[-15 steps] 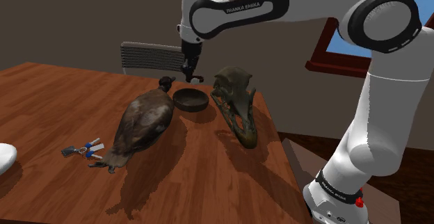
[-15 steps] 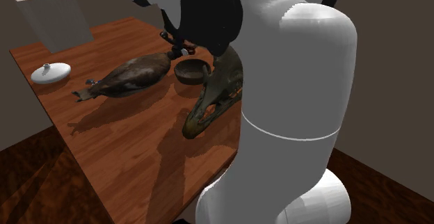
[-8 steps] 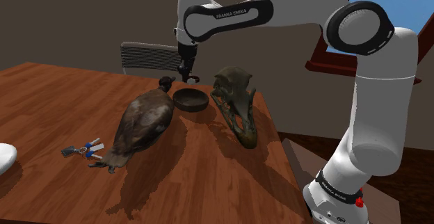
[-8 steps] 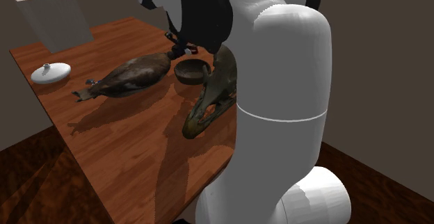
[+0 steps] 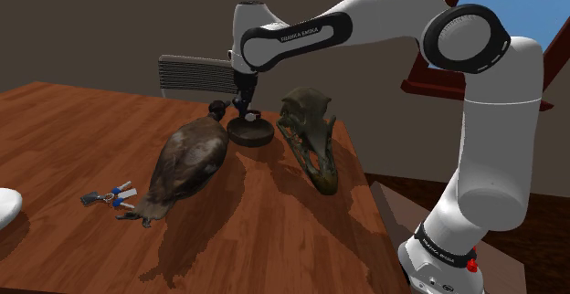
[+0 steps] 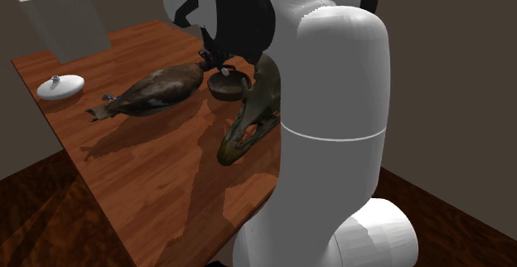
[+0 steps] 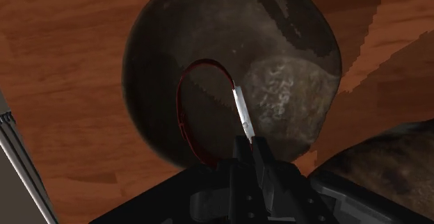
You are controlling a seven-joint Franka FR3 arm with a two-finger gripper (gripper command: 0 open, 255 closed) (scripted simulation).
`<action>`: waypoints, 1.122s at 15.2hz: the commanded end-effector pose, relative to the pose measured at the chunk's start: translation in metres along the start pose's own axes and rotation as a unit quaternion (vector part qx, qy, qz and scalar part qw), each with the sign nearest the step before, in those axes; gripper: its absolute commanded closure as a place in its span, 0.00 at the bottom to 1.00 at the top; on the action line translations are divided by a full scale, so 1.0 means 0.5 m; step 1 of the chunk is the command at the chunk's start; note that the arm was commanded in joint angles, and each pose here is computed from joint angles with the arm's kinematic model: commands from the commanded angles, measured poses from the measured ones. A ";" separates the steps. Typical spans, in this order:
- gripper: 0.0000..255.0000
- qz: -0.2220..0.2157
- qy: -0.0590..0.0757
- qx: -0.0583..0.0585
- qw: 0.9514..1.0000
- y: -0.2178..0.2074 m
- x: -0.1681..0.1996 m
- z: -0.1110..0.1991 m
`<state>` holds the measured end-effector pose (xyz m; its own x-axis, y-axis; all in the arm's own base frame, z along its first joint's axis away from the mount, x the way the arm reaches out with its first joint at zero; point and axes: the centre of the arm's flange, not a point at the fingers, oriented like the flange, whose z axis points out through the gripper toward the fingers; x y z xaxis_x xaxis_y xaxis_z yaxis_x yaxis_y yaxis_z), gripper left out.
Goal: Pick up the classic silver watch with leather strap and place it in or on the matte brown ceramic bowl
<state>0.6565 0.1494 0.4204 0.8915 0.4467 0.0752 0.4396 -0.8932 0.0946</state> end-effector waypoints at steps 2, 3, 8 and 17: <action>1.00 0.000 0.000 0.000 1.000 -0.003 -0.004 0.033; 1.00 0.000 0.000 0.000 1.000 -0.004 -0.005 0.051; 1.00 0.000 0.000 0.000 1.000 -0.004 -0.005 0.051; 0.00 0.000 0.000 0.000 1.000 -0.004 -0.005 0.051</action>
<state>0.6560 0.1488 0.3949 0.8915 0.4466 0.0756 0.4395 -0.8933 0.0947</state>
